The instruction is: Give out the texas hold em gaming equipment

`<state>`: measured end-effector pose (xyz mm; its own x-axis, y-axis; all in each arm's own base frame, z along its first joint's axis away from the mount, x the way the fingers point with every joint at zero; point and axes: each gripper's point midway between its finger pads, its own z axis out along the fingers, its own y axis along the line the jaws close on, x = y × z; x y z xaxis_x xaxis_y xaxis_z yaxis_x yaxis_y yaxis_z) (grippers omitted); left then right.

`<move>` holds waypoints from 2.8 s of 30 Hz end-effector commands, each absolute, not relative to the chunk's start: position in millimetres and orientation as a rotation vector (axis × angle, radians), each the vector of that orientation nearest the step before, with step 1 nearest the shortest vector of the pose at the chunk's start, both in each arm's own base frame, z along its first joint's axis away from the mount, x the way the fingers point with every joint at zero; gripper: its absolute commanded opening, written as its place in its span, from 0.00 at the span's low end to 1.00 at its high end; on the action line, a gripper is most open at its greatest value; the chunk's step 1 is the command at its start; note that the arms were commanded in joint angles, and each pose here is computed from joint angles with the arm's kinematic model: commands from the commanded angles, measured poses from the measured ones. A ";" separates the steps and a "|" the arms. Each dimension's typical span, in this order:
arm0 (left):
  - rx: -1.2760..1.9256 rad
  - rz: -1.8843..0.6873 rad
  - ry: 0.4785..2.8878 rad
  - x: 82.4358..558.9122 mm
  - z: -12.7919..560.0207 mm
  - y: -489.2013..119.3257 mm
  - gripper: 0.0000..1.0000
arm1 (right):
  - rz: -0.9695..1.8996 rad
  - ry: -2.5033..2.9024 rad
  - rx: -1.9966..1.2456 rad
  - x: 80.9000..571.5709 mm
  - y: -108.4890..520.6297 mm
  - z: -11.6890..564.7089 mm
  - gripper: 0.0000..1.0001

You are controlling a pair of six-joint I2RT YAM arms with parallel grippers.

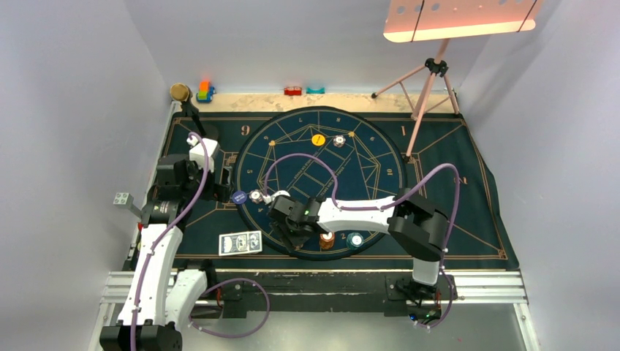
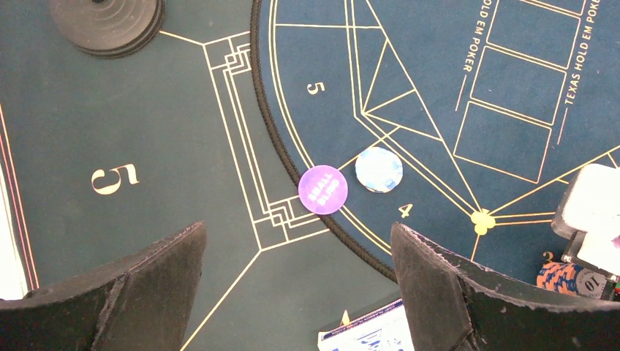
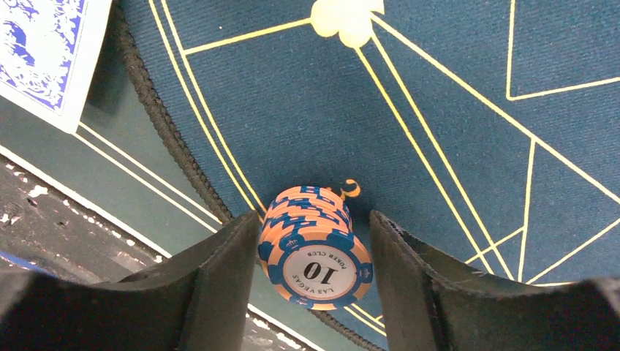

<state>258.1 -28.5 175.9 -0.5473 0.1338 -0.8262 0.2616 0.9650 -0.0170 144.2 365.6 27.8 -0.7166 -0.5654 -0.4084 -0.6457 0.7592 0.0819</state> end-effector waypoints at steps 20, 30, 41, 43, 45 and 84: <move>0.290 -0.159 2.115 261.1 182.6 -27.5 1.00 | 0.379 2.536 -0.924 142.7 374.7 61.4 0.60; 0.289 -0.158 2.112 260.9 183.4 -27.5 1.00 | 0.356 2.536 -0.903 145.3 372.0 61.6 0.39; 0.291 -0.161 2.113 260.8 182.9 -27.8 1.00 | 0.362 2.446 -0.862 158.8 373.4 114.6 0.24; 0.292 -0.162 2.112 260.8 182.8 -28.0 1.00 | 0.337 2.416 -0.836 167.4 369.0 127.3 0.23; 0.292 -0.161 2.113 260.8 182.7 -27.9 1.00 | 0.309 2.404 -0.800 178.1 361.7 137.1 0.22; 0.297 -0.169 2.114 260.3 182.8 -29.0 1.00 | -0.028 2.761 0.279 219.8 130.6 24.5 0.50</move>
<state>257.1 -28.6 179.1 -0.5354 0.1346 -0.8338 0.2626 0.9648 -0.0129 216.5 128.4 25.3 -0.9223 0.1699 -0.3471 0.1800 0.9837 0.0032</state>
